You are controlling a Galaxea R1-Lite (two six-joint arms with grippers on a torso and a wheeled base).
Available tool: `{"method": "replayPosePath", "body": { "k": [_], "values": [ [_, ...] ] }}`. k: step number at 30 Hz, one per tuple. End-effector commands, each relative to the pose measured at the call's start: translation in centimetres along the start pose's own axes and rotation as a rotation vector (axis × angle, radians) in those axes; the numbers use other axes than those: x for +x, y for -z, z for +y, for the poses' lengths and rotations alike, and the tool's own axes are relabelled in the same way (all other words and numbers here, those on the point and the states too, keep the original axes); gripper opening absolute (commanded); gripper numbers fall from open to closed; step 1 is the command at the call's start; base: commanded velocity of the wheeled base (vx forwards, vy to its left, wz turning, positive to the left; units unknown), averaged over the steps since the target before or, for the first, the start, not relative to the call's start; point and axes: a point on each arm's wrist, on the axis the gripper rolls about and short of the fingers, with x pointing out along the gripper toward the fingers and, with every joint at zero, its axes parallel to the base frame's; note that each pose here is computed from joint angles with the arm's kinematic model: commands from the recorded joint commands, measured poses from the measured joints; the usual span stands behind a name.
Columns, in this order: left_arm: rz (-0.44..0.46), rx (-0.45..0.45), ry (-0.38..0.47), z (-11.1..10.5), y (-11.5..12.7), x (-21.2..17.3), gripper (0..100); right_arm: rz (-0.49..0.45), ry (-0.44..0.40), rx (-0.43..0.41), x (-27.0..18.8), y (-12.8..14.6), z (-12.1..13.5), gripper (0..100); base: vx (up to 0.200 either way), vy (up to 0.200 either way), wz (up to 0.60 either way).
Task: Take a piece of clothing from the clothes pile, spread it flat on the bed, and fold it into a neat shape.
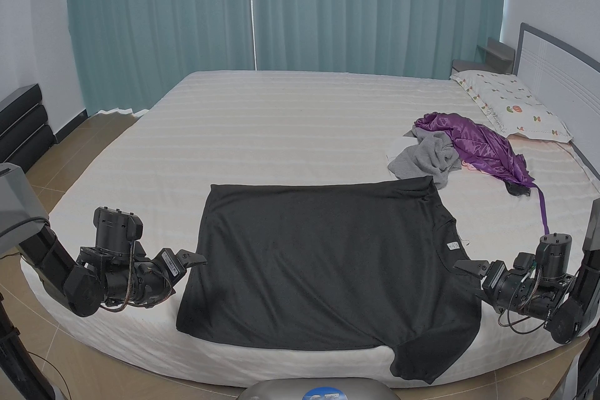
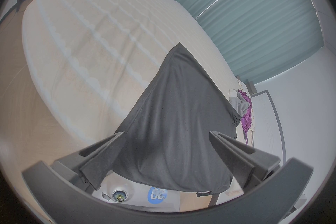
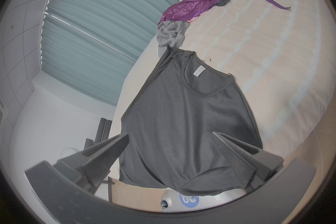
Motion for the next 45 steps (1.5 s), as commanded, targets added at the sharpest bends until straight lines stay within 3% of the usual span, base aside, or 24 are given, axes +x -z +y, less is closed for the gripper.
{"method": "replayPosePath", "body": {
  "k": [1, 7, 19, 45],
  "values": [
    [0.008, -0.003, 0.001, 0.0, 0.0, 0.1, 100, 0.009, 0.010, 0.004, 0.2, 0.1, -0.2, 100, 0.000, 0.000, 0.00],
    [0.023, -0.037, 0.022, -0.3, 0.1, 0.2, 100, 0.014, 0.015, 0.006, 0.3, 0.2, -0.3, 100, 0.000, 0.000, 0.00],
    [0.030, -0.042, 0.033, -0.6, 0.4, 0.0, 100, 0.018, 0.021, 0.008, 0.4, 0.3, -0.5, 100, 0.000, -0.200, 0.00],
    [0.048, -0.048, -0.004, 0.2, 1.1, 0.1, 100, 0.025, 0.027, 0.011, 0.3, 0.4, -0.5, 100, -0.008, 0.000, 0.00]
  ]
}}
